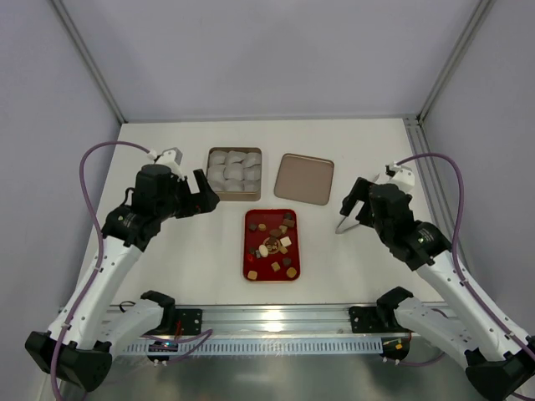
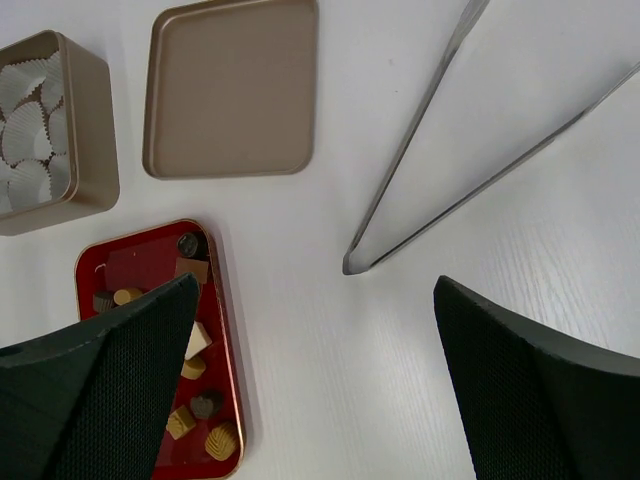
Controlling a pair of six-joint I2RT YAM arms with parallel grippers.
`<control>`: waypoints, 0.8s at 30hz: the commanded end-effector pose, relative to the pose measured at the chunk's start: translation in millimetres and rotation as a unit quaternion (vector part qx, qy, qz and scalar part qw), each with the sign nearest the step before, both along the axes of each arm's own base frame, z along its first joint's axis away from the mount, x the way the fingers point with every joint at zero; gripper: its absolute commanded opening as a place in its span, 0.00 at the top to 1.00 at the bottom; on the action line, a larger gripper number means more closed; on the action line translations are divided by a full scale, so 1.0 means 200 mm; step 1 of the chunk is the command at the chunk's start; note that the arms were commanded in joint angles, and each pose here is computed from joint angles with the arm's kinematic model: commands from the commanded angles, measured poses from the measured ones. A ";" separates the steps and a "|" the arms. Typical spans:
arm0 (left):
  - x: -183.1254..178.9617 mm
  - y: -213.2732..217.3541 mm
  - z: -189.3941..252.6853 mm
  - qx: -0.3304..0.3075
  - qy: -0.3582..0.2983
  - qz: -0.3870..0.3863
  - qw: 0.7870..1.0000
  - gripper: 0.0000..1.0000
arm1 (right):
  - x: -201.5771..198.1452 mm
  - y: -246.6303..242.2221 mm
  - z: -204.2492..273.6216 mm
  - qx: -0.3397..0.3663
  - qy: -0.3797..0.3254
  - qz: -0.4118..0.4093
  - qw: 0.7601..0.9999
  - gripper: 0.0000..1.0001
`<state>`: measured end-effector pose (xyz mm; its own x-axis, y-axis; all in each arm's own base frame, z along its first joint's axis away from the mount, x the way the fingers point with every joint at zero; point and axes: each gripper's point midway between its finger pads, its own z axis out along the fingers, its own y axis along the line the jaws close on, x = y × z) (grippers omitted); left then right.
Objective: Pack the chocolate
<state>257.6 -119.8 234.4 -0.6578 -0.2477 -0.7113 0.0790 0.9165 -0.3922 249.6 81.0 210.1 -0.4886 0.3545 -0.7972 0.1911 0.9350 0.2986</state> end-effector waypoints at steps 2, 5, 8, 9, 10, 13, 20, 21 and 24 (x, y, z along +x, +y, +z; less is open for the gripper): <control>0.01 -0.02 0.03 -0.006 -0.010 -0.009 1.000 0.00 | -0.01 -0.05 0.03 -0.001 -0.016 -0.024 1.000 0.00; 0.01 -0.02 0.02 -0.006 -0.009 -0.010 1.000 0.00 | -0.02 -0.08 0.03 -0.008 -0.008 -0.040 0.999 0.00; 0.02 -0.03 0.03 -0.006 -0.010 -0.014 1.000 0.00 | -0.04 -0.10 0.02 -0.015 0.008 -0.054 0.998 0.00; 0.02 -0.03 0.03 -0.006 -0.009 -0.015 1.000 0.00 | -0.04 -0.12 0.00 -0.023 0.016 -0.063 0.998 0.00; 0.02 -0.03 0.03 -0.006 -0.009 -0.016 1.000 0.00 | -0.06 -0.14 -0.02 -0.030 0.030 -0.071 0.997 0.00; 0.02 -0.05 0.04 -0.011 -0.011 -0.022 1.000 0.00 | -0.08 -0.16 -0.10 -0.040 0.061 -0.089 0.993 0.00; 0.04 -0.08 0.02 -0.018 -0.007 -0.033 0.999 0.00 | -0.03 -0.14 -0.27 -0.034 0.112 -0.111 0.987 0.00; 0.05 -0.08 0.02 -0.016 -0.006 -0.034 0.999 0.00 | -0.01 -0.16 -0.29 -0.030 0.118 -0.123 0.985 0.00; 0.05 -0.08 0.02 -0.015 -0.005 -0.035 0.999 0.00 | 0.05 -0.17 -0.41 -0.008 0.153 -0.129 0.980 0.00</control>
<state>260.7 -130.5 224.3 -0.6997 -0.2303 -0.6763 0.0992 0.9061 -0.4112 245.4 47.5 142.1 -0.6150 0.4149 -0.6705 0.4582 0.8801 0.1243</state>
